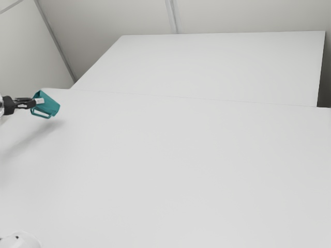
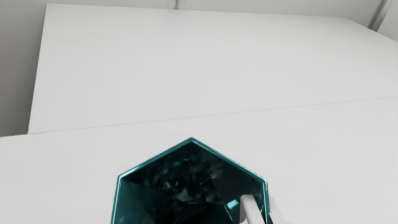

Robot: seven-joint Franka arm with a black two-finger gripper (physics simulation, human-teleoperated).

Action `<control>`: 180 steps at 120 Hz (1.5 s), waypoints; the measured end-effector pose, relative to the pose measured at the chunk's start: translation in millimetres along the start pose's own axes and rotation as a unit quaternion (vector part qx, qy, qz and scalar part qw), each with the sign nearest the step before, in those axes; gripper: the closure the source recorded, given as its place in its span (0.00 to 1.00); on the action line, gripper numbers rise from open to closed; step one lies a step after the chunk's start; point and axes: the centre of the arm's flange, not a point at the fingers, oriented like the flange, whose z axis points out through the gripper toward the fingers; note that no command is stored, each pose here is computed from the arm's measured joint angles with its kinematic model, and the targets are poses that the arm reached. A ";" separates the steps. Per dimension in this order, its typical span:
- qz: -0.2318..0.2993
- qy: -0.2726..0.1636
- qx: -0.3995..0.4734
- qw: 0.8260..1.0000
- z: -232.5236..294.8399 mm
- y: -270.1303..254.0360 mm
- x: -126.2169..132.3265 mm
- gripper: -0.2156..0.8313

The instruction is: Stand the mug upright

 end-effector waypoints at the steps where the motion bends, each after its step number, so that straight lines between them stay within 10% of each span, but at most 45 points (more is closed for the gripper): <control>1: 0.003 -0.007 0.000 1.000 2.0 3.4 3.4 0.96; 34: 0.163 -0.245 -0.029 0.955 82.6 140.6 119.5 0.96; 61: 0.231 -0.374 -0.052 0.897 178.0 248.3 149.0 0.96; 109: 0.261 -0.434 -0.027 0.862 245.5 384.7 179.6 0.96; 180: 0.202 -0.459 0.003 0.865 302.5 485.8 149.0 0.96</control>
